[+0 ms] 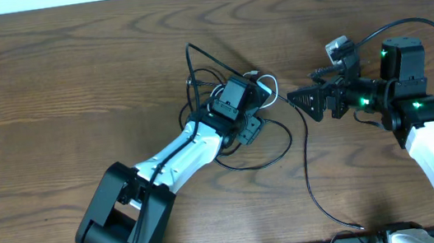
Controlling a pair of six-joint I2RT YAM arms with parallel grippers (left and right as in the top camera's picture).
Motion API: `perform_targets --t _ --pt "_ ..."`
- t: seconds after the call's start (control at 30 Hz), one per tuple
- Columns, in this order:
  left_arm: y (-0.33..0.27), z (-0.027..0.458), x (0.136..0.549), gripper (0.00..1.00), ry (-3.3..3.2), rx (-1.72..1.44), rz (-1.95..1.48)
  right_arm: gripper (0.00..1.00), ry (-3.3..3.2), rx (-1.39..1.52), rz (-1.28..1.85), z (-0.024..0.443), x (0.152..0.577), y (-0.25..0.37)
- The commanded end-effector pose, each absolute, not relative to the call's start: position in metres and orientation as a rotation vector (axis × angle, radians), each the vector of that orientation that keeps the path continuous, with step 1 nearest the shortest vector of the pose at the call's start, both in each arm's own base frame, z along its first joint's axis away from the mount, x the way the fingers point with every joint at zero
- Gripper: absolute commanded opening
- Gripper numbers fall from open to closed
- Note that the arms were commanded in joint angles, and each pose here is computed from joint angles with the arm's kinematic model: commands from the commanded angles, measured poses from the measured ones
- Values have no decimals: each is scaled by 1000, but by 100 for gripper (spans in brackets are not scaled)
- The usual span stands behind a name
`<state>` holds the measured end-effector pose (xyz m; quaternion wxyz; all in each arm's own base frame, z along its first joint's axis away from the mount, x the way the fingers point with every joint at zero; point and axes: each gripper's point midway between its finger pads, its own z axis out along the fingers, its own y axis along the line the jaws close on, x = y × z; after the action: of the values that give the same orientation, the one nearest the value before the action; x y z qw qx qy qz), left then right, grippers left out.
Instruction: Untangle cables
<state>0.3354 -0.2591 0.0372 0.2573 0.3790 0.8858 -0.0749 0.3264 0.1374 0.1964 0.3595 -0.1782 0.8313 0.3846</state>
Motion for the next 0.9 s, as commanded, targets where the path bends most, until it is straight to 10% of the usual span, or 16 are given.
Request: perform_targets --t 0.0,0.13,0.27,0.53,0.87 --pt "-256 25 339 68 2439 1013 -183 99 2151 -455 1006 195 325 140" --pt "-256 18 337 58 2456 1022 -180 98 2159 -445 985 193 327 138" --pt "-255 18 337 10 2456 1021 -177 88 2159 -446 985 193 327 138" --pt "-262 96 346 8 2280 949 -229 73 2159 -446 987 193 327 138" --pt "-253 239 330 8 1955 823 -321 80 2113 -518 1049 202 320 154"
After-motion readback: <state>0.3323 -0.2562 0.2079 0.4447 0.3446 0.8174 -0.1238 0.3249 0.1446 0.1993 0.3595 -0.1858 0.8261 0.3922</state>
